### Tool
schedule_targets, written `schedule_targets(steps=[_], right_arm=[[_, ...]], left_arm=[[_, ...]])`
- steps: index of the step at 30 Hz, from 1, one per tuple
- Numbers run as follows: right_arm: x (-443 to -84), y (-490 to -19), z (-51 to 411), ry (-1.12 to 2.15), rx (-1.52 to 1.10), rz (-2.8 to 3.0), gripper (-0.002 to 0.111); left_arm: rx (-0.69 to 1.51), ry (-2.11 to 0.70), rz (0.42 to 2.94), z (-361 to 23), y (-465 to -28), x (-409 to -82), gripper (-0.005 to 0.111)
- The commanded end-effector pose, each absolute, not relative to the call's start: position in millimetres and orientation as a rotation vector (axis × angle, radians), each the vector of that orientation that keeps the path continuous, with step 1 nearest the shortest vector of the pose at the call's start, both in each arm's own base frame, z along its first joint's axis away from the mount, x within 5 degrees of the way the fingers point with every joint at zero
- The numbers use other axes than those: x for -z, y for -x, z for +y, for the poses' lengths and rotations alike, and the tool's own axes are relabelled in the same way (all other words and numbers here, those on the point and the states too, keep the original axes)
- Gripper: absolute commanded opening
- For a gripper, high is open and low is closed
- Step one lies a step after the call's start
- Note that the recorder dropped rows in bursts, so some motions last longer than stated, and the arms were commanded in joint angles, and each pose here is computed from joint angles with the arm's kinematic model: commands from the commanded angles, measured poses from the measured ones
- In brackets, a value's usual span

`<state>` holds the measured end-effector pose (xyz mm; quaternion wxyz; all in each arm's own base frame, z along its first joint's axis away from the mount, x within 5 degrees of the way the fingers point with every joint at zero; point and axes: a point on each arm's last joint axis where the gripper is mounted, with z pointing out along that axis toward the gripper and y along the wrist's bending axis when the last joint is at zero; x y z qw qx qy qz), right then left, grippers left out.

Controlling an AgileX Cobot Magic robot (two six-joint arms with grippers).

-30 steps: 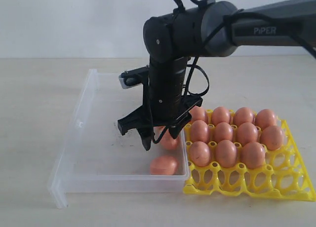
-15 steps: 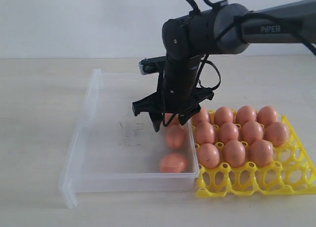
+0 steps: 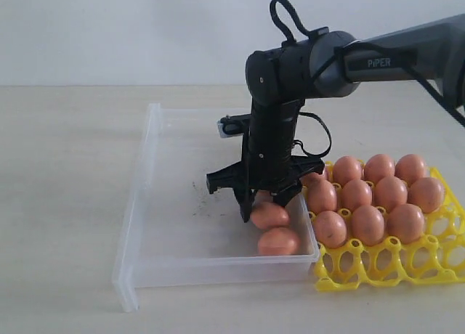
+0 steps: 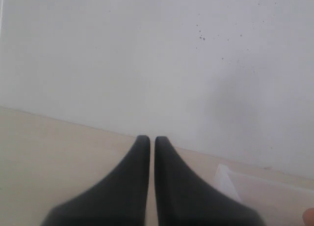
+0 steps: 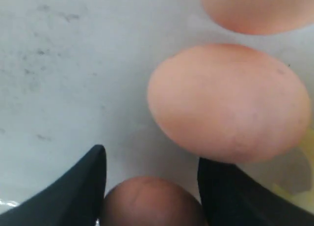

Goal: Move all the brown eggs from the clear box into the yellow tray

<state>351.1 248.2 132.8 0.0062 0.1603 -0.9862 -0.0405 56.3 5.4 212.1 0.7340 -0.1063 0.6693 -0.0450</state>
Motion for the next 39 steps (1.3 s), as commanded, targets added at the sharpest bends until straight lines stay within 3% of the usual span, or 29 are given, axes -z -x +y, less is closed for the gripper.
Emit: schedule_targets(steps=[1, 8, 10, 12, 13, 21, 39], right_arm=[[-132.5, -348.3, 237.0, -0.748, 0.026, -2.965, 0.034], [-134.3, -357.6, 233.7, -1.138, -0.083, -2.934, 0.034], [-139.1, -359.3, 231.3, -1.241, -0.142, -2.909, 0.048], [-147.5, -359.3, 229.2, -1.259, -0.168, -2.914, 0.073], [-152.3, -357.0, 227.3, -1.239, -0.178, -2.904, 0.078], [-158.7, -349.4, 215.0, -1.14, -0.305, -2.842, 0.078], [-149.9, -342.3, 207.7, -0.997, -0.335, -2.857, 0.077]], left_arm=[[0.1, 0.226, 1.467, 5.1, -55.9, -213.2, 0.004], [0.1, 0.226, 1.467, 5.1, -55.9, -213.2, 0.004], [0.1, 0.226, 1.467, 5.1, -55.9, -213.2, 0.004], [0.1, 0.226, 1.467, 5.1, -55.9, -213.2, 0.004], [0.1, 0.226, 1.467, 5.1, -55.9, -213.2, 0.004], [0.1, 0.226, 1.467, 5.1, -55.9, -213.2, 0.004], [0.098, 0.228, 1.467, 5.2, -55.9, -213.2, 0.004]])
